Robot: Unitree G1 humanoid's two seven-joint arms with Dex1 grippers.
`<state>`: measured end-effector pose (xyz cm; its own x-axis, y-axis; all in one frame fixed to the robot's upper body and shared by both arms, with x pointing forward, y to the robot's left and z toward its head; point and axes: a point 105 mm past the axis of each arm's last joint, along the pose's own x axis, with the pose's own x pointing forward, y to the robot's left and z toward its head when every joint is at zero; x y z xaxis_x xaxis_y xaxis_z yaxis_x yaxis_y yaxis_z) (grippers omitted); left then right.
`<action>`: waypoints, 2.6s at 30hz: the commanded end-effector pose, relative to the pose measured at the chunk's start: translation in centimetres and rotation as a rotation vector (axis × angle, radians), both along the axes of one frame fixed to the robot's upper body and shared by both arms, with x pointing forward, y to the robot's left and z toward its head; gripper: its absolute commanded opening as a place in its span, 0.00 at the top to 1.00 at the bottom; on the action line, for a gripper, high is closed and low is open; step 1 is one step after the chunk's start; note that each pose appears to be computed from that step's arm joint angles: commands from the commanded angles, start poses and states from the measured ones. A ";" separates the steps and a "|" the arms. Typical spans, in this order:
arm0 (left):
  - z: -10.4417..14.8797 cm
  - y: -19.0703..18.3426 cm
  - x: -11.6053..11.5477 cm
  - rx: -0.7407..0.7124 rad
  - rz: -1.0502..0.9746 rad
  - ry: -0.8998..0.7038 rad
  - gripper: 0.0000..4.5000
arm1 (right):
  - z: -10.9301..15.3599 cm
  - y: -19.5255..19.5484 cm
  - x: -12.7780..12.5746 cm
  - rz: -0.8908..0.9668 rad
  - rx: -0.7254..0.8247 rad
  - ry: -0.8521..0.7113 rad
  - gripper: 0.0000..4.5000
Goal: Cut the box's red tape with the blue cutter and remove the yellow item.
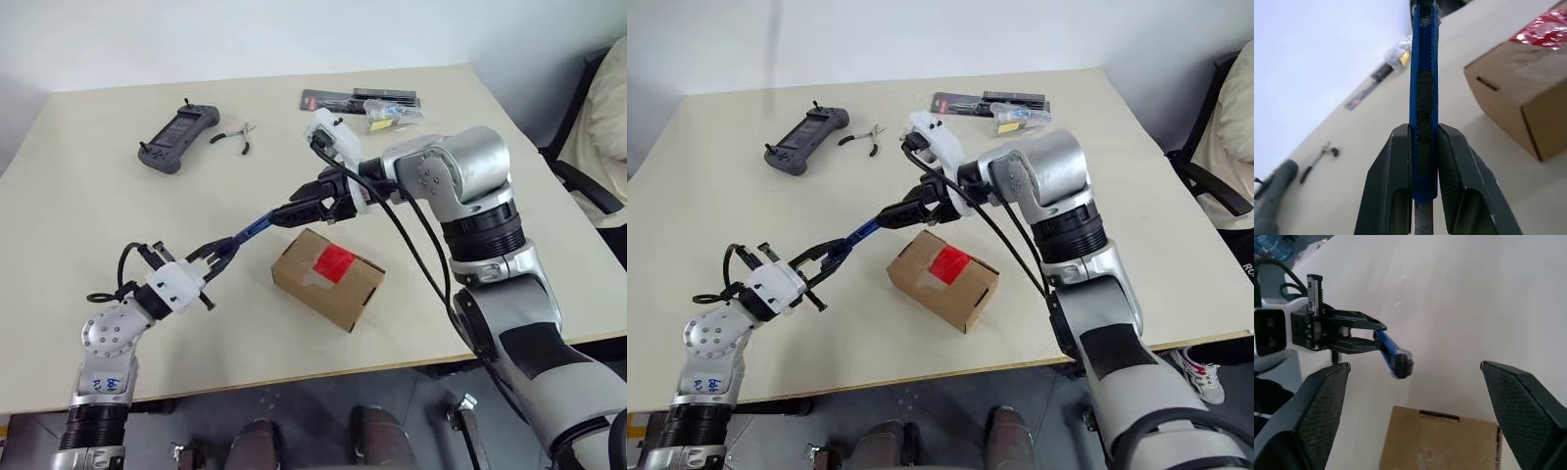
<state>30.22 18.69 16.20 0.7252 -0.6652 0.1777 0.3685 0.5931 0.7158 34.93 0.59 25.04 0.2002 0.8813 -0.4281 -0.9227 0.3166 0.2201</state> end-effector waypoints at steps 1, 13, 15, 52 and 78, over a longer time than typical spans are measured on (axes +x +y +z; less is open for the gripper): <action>0.9 -0.4 0.4 -0.004 0.012 -0.075 0.91 | 1.1 1.0 -0.2 0.026 0.003 -0.013 0.01; 1.1 -2.2 0.6 -0.025 -0.056 -0.084 0.91 | -0.1 2.3 0.1 0.137 -0.018 -0.044 0.01; 1.2 -2.3 0.6 -0.026 -0.059 -0.085 0.91 | -0.3 2.2 0.1 0.159 -0.032 -0.050 0.01; 1.6 1.9 1.4 -0.158 0.094 0.324 0.06 | 1.5 -1.3 1.4 0.090 -0.014 -0.187 0.97; 3.3 -8.6 -0.4 -0.085 -0.438 0.827 0.69 | 2.5 -10.9 -1.6 -0.288 -0.102 -0.345 0.97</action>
